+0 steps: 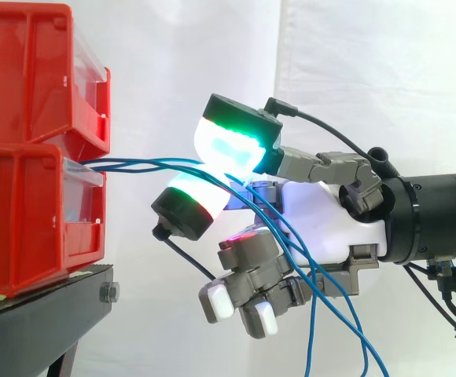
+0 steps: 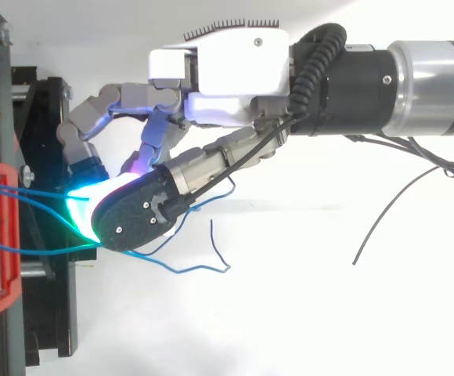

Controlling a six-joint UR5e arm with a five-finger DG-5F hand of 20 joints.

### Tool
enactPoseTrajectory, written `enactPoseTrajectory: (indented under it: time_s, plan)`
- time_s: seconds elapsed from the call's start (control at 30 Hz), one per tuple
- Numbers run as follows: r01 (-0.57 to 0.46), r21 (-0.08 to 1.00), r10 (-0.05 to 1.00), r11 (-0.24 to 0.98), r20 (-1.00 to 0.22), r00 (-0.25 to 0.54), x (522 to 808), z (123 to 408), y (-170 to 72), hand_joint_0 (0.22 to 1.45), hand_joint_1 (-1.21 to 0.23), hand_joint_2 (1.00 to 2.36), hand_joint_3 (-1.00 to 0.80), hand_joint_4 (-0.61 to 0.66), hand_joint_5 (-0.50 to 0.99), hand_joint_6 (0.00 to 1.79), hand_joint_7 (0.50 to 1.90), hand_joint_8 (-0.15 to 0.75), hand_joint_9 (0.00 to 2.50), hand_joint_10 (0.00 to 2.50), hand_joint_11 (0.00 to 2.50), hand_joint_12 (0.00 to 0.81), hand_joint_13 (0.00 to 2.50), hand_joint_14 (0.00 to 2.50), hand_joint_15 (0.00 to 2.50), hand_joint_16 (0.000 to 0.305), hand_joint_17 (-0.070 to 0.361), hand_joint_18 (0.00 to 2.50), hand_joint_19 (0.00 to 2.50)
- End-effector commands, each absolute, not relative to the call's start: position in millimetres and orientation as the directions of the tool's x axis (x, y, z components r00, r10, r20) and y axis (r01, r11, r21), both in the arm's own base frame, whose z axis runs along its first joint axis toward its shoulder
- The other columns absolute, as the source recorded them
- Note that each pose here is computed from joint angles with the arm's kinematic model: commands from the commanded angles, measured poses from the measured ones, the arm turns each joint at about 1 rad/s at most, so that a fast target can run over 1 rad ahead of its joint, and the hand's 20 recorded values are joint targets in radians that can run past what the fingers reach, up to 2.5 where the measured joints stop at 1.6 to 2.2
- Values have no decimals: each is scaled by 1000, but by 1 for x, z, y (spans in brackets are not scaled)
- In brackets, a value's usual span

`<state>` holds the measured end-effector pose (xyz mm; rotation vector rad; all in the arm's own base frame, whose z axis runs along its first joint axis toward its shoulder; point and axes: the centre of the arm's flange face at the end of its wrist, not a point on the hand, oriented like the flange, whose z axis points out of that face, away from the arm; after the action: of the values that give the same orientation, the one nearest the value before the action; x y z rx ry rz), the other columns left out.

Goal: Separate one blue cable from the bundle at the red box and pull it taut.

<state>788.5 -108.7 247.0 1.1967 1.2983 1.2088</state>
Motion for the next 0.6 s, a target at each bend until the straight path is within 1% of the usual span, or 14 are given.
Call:
enactPoseTrajectory:
  time_s: [0.0, 0.03, 0.07, 0.1, 0.13, 0.17, 0.27, 0.4, 0.5, 0.57]
  plan:
    - [48, 998, 998, 27, -25, -56, 788, 247, -109, 608, -748, 1022, -121, -184, -168, 847, 1200, 294, 1085, 28, 1042, 373, 769, 23, 583, 48, 109, 787, 820]
    - [46, 999, 998, 27, -25, -56, 788, 247, -109, 607, -749, 1023, -115, -182, -168, 847, 1198, 299, 1053, 26, 942, 365, 748, 20, 541, 48, 109, 784, 809]
    - [48, 998, 998, 27, -25, -56, 788, 247, -109, 607, -750, 1022, -115, -190, -167, 847, 1188, 296, 964, 24, 736, 362, 712, 19, 481, 48, 109, 778, 790]
    - [48, 998, 998, 27, -25, -56, 788, 247, -109, 607, -752, 1022, -115, -189, -166, 848, 1184, 298, 867, 19, 588, 354, 689, 18, 449, 48, 109, 775, 773]
    - [48, 998, 998, 27, -25, -56, 788, 247, -109, 607, -753, 1022, -112, -187, -166, 847, 1192, 298, 849, 18, 541, 353, 682, 16, 431, 48, 108, 772, 763]
    - [48, 998, 998, 27, -25, -56, 788, 247, -109, 607, -754, 1021, -113, -188, -166, 848, 1177, 291, 757, 13, 368, 343, 645, 15, 385, 48, 109, 762, 738]
    - [48, 998, 998, 29, -26, -56, 788, 247, -109, 607, -755, 1021, -113, -183, -165, 847, 1180, 290, 679, 9, 240, 337, 621, 13, 343, 48, 108, 744, 720]
    - [43, 999, 998, 27, -25, -58, 789, 248, -110, 608, -755, 1021, -110, -170, -164, 847, 1186, 300, 621, 6, 161, 341, 611, 15, 336, 48, 107, 742, 704]
    - [43, 999, 998, 27, -25, -56, 789, 248, -112, 607, -756, 1021, -106, -162, -164, 847, 1182, 296, 531, 1, 35, 332, 570, 11, 283, 46, 104, 722, 668]
    - [44, 999, 998, 29, -26, -55, 788, 248, -113, 608, -757, 1021, -106, -159, -162, 847, 1175, 300, 506, 0, 0, 327, 541, 9, 247, 45, 102, 705, 652]
